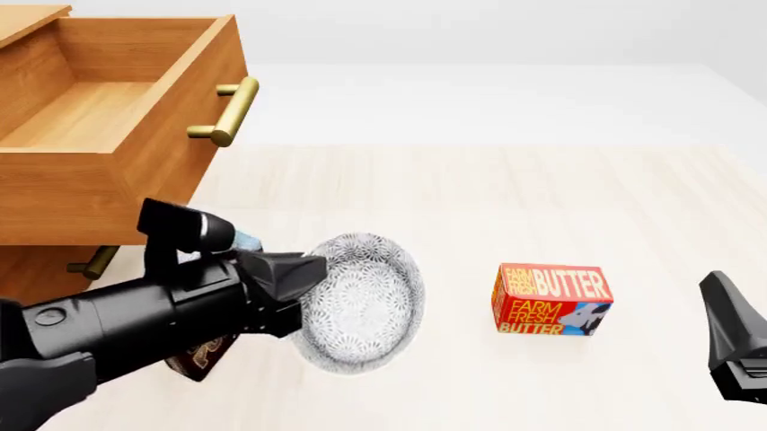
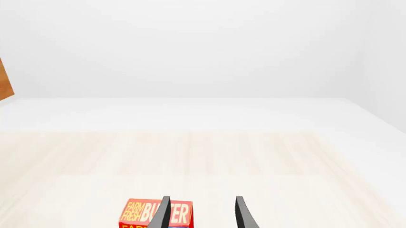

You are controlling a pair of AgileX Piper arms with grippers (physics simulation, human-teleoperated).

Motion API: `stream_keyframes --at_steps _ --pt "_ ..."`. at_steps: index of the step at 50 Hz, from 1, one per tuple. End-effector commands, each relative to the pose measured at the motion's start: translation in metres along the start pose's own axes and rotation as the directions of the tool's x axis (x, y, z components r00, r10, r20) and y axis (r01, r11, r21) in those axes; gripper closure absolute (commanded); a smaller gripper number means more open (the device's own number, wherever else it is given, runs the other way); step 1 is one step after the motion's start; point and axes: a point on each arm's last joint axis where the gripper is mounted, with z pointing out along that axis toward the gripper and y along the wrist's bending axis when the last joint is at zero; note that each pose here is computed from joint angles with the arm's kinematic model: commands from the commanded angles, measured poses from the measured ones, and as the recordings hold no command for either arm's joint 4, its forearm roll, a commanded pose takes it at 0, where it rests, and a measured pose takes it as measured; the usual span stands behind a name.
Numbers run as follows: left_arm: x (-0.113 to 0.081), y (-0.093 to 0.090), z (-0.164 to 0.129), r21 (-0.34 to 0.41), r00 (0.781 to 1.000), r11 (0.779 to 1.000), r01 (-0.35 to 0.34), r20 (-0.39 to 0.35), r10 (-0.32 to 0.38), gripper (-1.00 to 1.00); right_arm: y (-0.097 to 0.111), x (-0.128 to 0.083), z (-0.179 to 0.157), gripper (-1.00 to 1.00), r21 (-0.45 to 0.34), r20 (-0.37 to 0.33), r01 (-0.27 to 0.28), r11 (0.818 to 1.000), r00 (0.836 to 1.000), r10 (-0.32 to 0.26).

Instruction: Put the bowl in the top drawer of the cabinet.

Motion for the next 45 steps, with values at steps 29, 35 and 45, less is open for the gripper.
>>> stream_keyframes --at_steps 29,35,45 --pt "-0.04 -0.021 -0.054 0.075 0.98 0.991 -0.111 0.173 0.097 1.0 0.0 0.0 0.0 -1.0 0.0 0.0 0.0 1.0 1.0 0.0" --pt "-0.048 -0.023 -0.063 0.077 0.973 0.989 -0.127 0.202 0.11 1.0 0.0 0.0 0.0 -1.0 0.0 0.0 0.0 1.0 1.0 0.0" --pt "-0.06 -0.026 -0.076 0.07 0.961 0.986 -0.149 0.245 0.128 1.0 0.0 0.0 0.0 -1.0 0.0 0.0 0.0 1.0 1.0 0.0"
